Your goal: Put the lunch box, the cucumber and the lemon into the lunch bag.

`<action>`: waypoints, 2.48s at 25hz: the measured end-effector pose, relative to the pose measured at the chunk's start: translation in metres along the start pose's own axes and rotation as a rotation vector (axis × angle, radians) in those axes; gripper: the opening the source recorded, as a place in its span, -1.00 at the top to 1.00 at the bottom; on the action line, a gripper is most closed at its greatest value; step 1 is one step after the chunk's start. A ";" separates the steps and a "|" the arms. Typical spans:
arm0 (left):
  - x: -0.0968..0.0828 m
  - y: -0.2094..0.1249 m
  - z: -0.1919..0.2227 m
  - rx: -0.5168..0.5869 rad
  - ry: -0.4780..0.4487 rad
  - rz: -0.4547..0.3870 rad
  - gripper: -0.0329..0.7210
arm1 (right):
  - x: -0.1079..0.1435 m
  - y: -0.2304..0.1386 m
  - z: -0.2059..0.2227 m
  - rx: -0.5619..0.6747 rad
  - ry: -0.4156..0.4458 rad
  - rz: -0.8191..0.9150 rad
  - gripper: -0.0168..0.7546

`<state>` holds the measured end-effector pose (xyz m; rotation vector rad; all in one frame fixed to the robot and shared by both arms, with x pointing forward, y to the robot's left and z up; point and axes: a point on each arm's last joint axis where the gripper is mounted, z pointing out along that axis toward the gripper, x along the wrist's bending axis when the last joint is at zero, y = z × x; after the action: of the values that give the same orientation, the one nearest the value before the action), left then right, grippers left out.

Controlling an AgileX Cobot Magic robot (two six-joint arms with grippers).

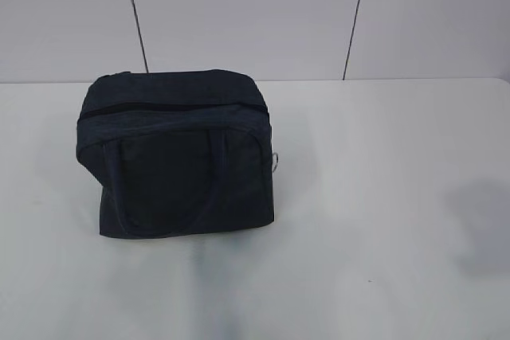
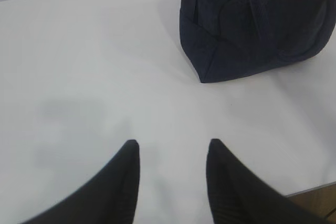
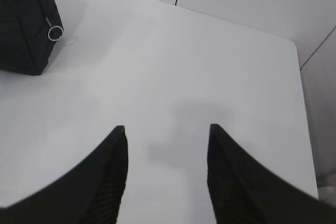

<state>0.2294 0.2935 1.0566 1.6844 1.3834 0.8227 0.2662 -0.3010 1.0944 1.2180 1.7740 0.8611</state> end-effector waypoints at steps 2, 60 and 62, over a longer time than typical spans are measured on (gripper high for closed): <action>0.000 0.000 0.000 0.000 0.000 0.000 0.10 | -0.001 -0.008 -0.009 -0.003 -0.018 0.046 -0.03; 0.000 0.000 0.000 0.000 -0.002 -0.001 0.10 | 0.012 -0.061 -0.011 0.087 0.007 0.136 -0.03; 0.000 0.000 0.000 0.000 -0.002 -0.001 0.10 | 0.012 -0.061 -0.011 0.087 0.006 0.135 -0.03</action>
<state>0.2293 0.2934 1.0566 1.6840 1.3828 0.8208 0.2288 -0.3093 1.0442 1.4060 1.7655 0.8719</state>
